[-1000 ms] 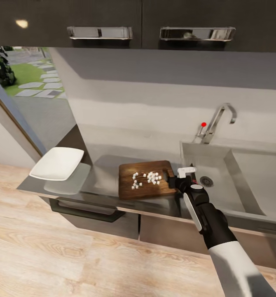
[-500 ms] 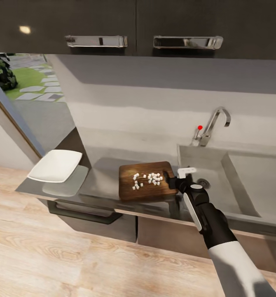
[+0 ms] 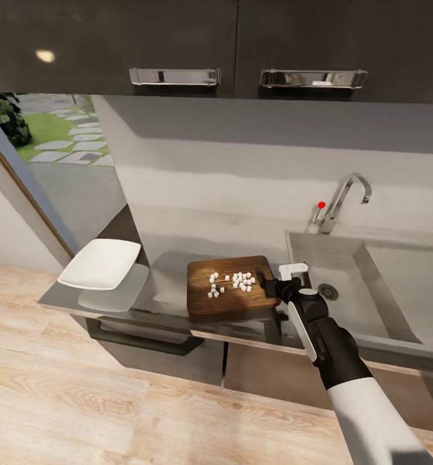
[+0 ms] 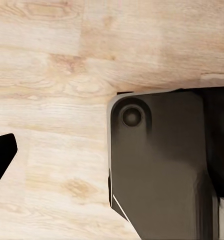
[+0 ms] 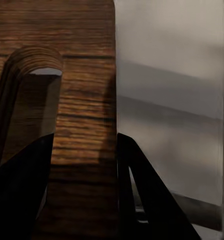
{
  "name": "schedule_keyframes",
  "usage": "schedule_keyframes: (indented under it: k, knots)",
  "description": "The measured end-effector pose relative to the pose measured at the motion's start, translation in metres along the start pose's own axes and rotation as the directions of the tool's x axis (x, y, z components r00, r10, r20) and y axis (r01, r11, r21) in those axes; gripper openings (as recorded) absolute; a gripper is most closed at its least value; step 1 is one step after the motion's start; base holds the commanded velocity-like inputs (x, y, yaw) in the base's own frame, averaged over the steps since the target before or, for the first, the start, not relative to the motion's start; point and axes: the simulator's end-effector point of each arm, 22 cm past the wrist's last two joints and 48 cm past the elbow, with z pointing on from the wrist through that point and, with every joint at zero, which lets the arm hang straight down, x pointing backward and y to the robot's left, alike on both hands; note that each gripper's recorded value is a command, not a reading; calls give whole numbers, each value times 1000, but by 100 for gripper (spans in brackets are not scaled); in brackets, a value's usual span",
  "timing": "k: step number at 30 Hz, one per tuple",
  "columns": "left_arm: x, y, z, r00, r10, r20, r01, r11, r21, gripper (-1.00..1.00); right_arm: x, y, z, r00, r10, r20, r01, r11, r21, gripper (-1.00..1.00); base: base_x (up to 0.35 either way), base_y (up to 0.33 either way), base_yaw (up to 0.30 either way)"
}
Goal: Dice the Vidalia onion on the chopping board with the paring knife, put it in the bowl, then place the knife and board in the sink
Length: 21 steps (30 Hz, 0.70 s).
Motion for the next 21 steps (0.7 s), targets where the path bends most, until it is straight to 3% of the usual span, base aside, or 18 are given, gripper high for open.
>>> schedule_keyframes:
  k: [21]
  knots:
    - [-11, 1, 3, 999, -2, 33, 2, 1000, -2, 100, -15, -1, -13, 1000, -3, 16, 3, 1000, 4, -100, 135, 159, 0]
